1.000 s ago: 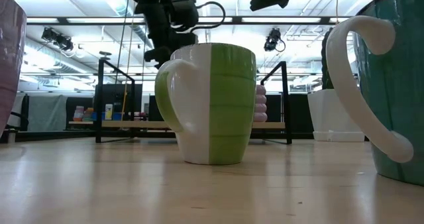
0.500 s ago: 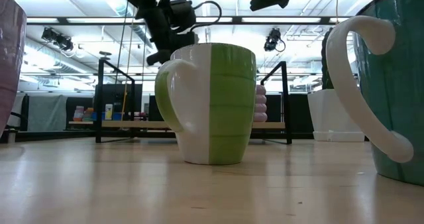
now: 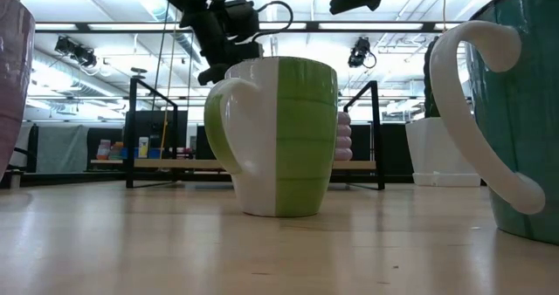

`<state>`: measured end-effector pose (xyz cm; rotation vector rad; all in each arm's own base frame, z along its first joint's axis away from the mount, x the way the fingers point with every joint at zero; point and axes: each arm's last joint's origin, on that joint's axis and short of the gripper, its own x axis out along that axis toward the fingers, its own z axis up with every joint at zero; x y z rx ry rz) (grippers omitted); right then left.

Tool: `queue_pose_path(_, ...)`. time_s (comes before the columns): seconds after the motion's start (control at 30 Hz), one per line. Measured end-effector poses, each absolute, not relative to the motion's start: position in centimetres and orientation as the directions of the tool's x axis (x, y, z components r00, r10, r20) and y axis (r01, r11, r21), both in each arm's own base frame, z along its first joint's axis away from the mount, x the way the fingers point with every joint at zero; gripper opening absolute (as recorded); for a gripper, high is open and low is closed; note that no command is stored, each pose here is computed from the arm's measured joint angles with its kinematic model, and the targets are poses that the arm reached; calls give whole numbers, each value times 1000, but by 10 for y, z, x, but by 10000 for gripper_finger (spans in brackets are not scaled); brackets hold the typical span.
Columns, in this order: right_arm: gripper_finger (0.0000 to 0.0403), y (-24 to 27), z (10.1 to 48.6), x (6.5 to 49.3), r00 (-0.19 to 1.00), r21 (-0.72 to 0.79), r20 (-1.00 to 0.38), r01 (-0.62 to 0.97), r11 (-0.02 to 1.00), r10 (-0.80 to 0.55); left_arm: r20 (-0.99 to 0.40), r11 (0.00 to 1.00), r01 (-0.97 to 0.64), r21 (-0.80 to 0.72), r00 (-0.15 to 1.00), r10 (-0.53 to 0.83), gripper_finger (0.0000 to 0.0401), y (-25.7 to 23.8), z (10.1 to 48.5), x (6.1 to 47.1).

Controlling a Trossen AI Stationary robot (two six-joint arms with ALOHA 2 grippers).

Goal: Place coffee mugs
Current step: Put the blue mug on the shelf

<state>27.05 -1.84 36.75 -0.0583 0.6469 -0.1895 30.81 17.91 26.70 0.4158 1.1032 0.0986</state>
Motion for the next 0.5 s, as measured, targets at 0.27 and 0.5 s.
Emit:
queue_pose_path(0.27,107,-18,368,271,785,-112,-588,158,981,-194,-808,906,136,400,519,279,116,181,268,315)
queue_pose_path(0.5,107,-18,368,271,784,-113,-590,157,981,-194,-804,903,142,406,526,279,116,182,269,315)
